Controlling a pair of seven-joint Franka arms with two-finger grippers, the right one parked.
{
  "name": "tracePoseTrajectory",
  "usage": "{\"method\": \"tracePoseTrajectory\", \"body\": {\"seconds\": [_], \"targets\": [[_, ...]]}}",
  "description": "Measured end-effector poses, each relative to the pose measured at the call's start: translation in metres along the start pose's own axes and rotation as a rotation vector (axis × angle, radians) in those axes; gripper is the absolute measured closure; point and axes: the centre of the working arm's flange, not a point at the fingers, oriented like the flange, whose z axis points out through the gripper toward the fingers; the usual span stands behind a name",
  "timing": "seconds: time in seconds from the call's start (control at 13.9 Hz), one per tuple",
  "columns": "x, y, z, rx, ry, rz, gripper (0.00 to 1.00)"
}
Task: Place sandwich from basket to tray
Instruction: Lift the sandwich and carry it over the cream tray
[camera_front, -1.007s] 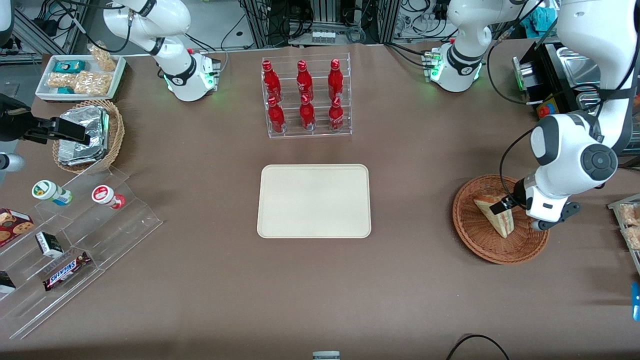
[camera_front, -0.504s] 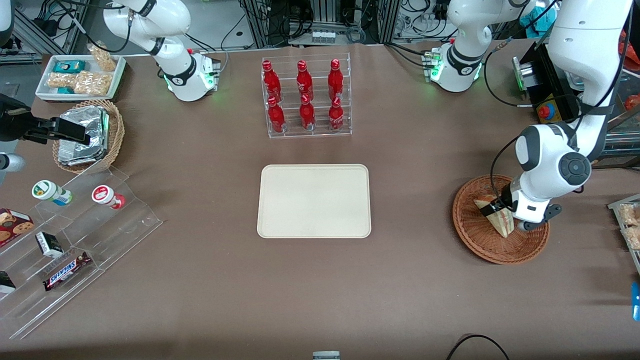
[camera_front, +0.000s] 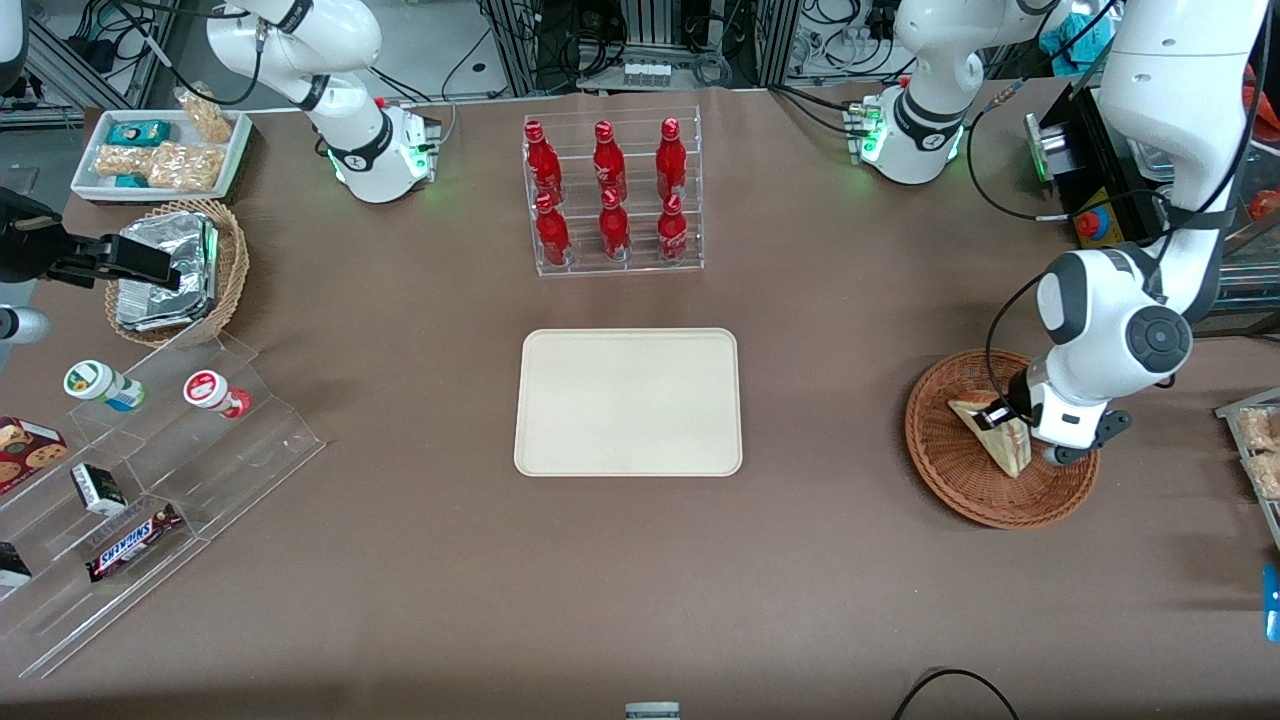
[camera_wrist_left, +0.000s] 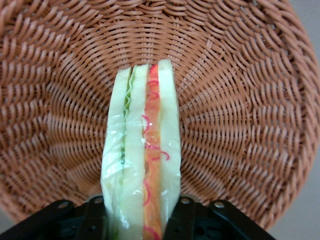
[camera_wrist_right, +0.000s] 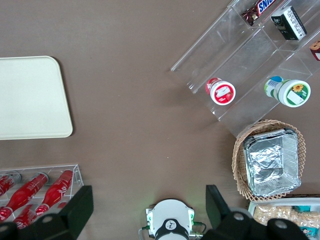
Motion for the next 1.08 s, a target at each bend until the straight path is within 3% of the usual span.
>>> {"method": "tracePoseTrajectory", "body": {"seconds": [0.07,0.29,0.65,1.08], "targets": [[0.001,0.006,-0.015,0.007,-0.011,0.010,0.77],[-0.024,0.058,-0.056,0.026,-0.015,0.108,0.77],[-0.130,0.190,-0.064,0.041,-0.003,0.365,0.81],[-0.240,0.309,-0.043,0.033,-0.002,0.422,0.79]]}}
